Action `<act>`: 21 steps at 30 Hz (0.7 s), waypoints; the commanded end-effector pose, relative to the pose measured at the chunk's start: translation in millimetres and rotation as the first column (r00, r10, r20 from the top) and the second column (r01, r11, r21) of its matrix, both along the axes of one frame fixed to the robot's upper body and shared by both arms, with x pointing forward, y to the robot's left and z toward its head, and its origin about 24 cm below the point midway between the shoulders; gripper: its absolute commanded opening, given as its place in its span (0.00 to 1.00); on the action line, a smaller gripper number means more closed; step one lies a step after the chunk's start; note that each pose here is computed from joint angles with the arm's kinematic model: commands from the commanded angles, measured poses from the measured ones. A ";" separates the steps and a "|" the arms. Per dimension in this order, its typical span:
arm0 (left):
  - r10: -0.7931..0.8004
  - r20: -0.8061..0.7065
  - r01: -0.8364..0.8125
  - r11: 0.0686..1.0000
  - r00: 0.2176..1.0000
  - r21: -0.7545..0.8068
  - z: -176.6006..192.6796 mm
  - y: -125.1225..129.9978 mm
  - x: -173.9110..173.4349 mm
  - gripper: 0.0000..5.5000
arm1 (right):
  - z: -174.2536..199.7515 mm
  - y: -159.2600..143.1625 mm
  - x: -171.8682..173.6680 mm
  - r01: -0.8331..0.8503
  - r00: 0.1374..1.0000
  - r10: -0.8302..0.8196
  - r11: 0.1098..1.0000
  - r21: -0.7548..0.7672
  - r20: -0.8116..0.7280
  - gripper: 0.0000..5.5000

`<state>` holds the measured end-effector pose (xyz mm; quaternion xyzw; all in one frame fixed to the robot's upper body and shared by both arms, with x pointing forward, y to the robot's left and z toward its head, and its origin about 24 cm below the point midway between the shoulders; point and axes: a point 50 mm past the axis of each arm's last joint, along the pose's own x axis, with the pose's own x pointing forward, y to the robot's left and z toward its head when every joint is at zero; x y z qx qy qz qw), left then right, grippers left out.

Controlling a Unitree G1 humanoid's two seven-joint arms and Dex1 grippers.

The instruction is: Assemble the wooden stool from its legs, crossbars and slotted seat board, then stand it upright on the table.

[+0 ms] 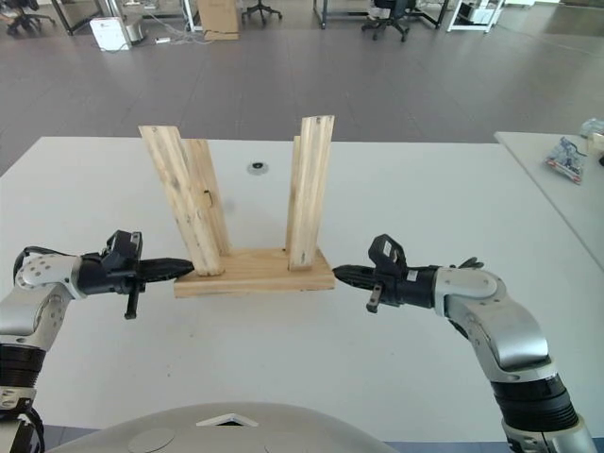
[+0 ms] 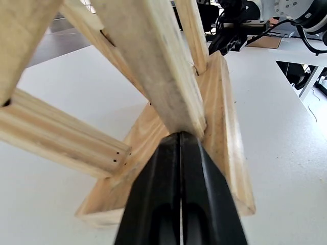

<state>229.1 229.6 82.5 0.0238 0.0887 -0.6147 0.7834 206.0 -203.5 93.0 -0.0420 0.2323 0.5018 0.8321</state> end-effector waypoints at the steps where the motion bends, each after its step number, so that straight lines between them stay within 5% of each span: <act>1: -0.016 0.062 0.020 0.998 0.998 -0.055 7.5 -11.9 5.9 0.00 | 9.4 14.7 -1.5 -0.065 0.998 0.064 0.992 0.108 0.009 0.00; 8: -0.038 0.141 0.058 0.989 0.989 -0.135 50.2 -27.4 20.5 0.00 | 50.8 16.7 8.6 -0.044 0.999 0.040 0.925 0.377 0.020 0.00; 15: -0.051 0.111 0.067 0.987 0.993 -0.145 55.2 -29.5 22.4 0.00 | 47.6 18.3 4.8 -0.025 0.999 0.036 0.926 0.377 -0.021 0.00; 18: 0.006 0.086 0.002 0.995 0.996 -0.097 41.3 -12.5 21.7 0.00 | 37.0 16.5 1.0 -0.018 0.998 0.037 0.949 0.316 -0.052 0.00; 21: 0.197 0.230 -0.165 0.975 0.953 -0.152 66.9 14.5 34.8 0.00 | 28.1 2.3 17.8 0.165 0.985 -0.150 0.958 0.234 -0.082 0.00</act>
